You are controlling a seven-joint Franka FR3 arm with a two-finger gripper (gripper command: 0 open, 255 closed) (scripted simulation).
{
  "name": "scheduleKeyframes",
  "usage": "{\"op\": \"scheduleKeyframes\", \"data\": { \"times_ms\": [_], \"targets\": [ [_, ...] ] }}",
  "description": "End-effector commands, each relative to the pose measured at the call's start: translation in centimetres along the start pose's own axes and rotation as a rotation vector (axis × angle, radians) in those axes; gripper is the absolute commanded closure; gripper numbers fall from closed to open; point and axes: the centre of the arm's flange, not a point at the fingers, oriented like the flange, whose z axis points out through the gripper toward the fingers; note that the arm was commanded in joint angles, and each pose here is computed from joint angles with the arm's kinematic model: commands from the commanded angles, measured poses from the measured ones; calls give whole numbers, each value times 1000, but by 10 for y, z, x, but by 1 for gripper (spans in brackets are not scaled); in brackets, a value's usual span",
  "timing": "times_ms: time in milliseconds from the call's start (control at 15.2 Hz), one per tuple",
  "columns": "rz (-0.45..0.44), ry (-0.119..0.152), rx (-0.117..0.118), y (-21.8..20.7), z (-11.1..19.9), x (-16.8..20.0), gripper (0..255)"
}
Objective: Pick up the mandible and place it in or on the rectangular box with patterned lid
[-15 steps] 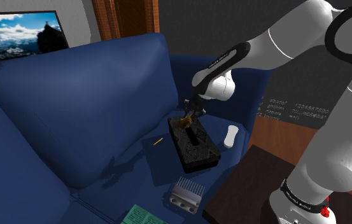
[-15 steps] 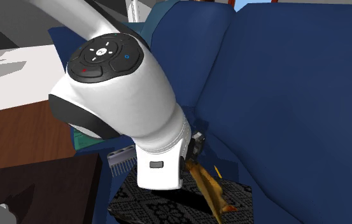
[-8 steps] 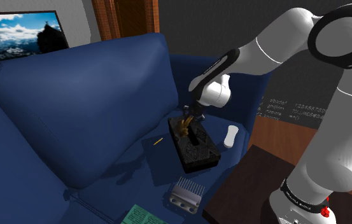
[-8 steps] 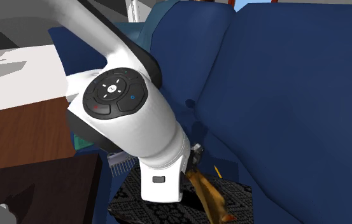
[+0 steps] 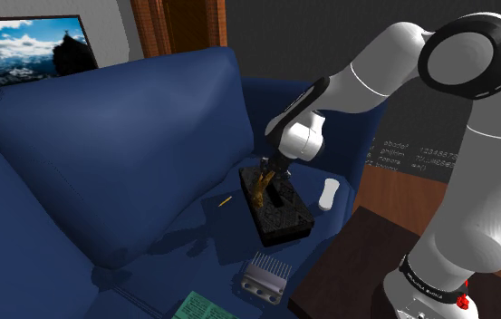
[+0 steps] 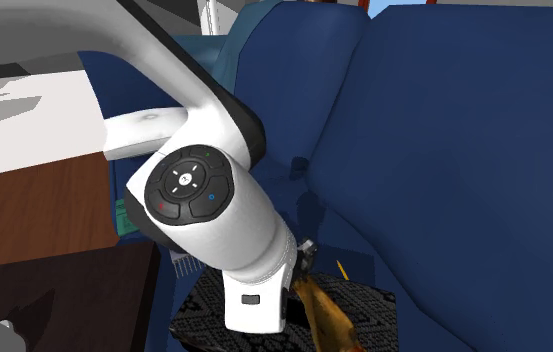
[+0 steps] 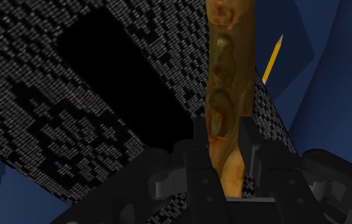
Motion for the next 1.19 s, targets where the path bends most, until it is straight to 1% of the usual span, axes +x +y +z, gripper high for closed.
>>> {"op": "scheduleKeyframes", "data": {
  "times_ms": [0, 264, 330, 660, 924, 1122],
  "targets": [
    [0, 1, 1, 0, 1, 0, 255],
    [0, 1, 1, 0, 1, 0, 255],
    [0, 1, 1, 0, 1, 0, 0],
    [0, 1, 0, 0, 1, 0, 0],
    [0, 1, 1, 0, -49, 0, 0],
    [0, 1, 0, 0, -49, 0, 0]
  ]
}}
